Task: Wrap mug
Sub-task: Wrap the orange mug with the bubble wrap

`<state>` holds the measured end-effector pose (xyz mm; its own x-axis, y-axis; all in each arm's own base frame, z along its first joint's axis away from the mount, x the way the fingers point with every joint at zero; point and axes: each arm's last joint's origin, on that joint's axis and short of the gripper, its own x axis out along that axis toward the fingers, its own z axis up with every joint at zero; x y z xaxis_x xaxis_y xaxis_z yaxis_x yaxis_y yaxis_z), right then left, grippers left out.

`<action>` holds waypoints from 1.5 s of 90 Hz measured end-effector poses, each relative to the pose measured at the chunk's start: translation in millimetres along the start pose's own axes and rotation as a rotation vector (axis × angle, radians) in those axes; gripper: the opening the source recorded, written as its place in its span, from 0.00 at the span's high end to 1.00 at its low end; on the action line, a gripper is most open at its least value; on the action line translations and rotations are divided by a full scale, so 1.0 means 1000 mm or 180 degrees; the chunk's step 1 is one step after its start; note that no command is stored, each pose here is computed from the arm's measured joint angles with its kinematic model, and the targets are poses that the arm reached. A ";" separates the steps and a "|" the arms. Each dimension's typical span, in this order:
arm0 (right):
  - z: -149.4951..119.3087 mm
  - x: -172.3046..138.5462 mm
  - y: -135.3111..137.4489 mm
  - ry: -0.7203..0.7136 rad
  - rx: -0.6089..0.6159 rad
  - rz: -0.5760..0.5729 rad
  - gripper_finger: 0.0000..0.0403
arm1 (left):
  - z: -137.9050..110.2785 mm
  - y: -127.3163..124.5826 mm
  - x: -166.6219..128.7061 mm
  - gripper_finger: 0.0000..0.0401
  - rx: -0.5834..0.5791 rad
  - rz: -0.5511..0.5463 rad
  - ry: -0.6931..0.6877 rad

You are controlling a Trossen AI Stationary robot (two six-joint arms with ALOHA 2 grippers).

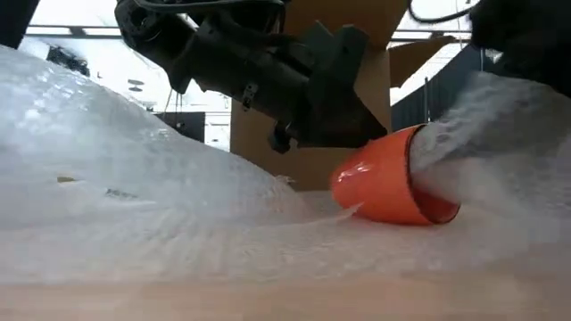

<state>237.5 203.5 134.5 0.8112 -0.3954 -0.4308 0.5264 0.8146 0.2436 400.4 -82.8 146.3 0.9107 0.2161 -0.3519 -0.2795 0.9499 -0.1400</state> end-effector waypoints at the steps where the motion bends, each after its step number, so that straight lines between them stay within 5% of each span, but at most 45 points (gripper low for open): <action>1: 0.000 -0.002 0.000 -0.0001 0.0009 0.0004 1.00 | 0.000 0.000 0.000 0.65 0.0000 0.0000 0.0000; 33: -0.010 -0.028 -0.010 0.0659 -0.0080 0.0027 1.00 | 0.000 0.000 0.000 0.65 -0.0004 0.0005 -0.0004; 64: -0.034 0.019 -0.021 0.0307 -0.0144 -0.0461 1.00 | 0.000 -0.001 0.000 0.65 -0.0018 0.0023 -0.0004; 82: -0.018 0.020 -0.013 -0.0285 0.0076 -0.0405 1.00 | 0.000 0.000 -0.001 0.65 -0.0015 0.0026 -0.0001; 106: -0.004 0.054 -0.027 -0.0243 -0.0114 -0.0757 1.00 | 0.000 0.000 0.000 0.65 -0.0010 0.0055 -0.0008; 135: 0.005 0.027 -0.013 0.0180 -0.0127 -0.0281 1.00 | 0.000 -0.001 -0.001 0.65 -0.0008 0.0002 0.0011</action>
<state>254.1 179.8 123.9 0.7459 -0.4425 -0.4977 0.5836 0.7944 0.1684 400.1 -83.8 146.5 0.9094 0.2161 -0.3553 -0.2810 0.9491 -0.1420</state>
